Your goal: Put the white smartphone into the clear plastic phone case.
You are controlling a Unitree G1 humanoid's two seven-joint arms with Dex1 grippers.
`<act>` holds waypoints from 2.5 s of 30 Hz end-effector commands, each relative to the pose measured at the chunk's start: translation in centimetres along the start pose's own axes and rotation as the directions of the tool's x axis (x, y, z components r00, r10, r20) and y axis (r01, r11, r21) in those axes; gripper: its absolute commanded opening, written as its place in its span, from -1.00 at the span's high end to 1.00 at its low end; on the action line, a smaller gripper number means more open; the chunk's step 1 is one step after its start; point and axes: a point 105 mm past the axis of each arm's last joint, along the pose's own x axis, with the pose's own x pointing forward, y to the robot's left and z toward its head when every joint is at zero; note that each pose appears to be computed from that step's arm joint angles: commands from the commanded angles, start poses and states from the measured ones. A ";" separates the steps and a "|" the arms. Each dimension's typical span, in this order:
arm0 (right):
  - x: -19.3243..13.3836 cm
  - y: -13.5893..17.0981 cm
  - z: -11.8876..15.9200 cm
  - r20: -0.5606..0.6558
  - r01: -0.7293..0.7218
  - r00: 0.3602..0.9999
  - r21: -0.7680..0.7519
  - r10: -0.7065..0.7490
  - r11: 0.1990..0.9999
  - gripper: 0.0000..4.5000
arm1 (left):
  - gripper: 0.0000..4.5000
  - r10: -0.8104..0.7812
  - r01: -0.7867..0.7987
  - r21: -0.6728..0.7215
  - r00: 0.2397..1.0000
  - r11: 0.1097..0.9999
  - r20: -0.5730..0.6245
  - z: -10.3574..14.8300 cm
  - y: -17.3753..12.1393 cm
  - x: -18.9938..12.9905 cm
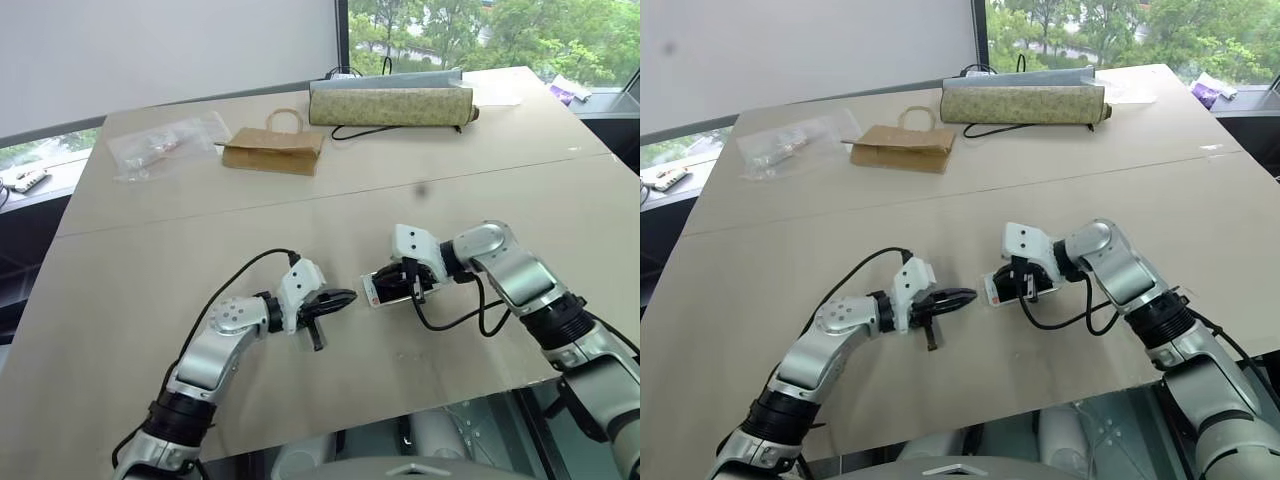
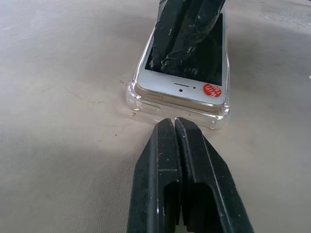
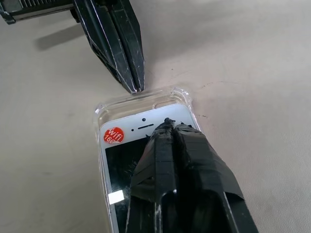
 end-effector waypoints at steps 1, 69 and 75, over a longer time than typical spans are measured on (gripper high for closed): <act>0.7 0.3 -1.2 -0.066 -0.016 0.998 -0.013 0.015 1.000 1.00 | 0.98 0.008 -0.009 0.033 1.000 0.999 0.012 0.9 0.0 -0.3; -5.8 1.7 -4.1 -0.175 0.190 0.967 0.003 -0.186 0.982 1.00 | 0.98 -0.030 0.028 0.083 0.999 0.996 0.014 4.8 -0.3 2.2; -6.3 1.3 -4.4 -0.193 0.203 0.961 -0.002 -0.200 0.979 1.00 | 0.98 0.024 -0.025 0.027 0.999 0.999 0.044 5.0 1.0 -1.5</act>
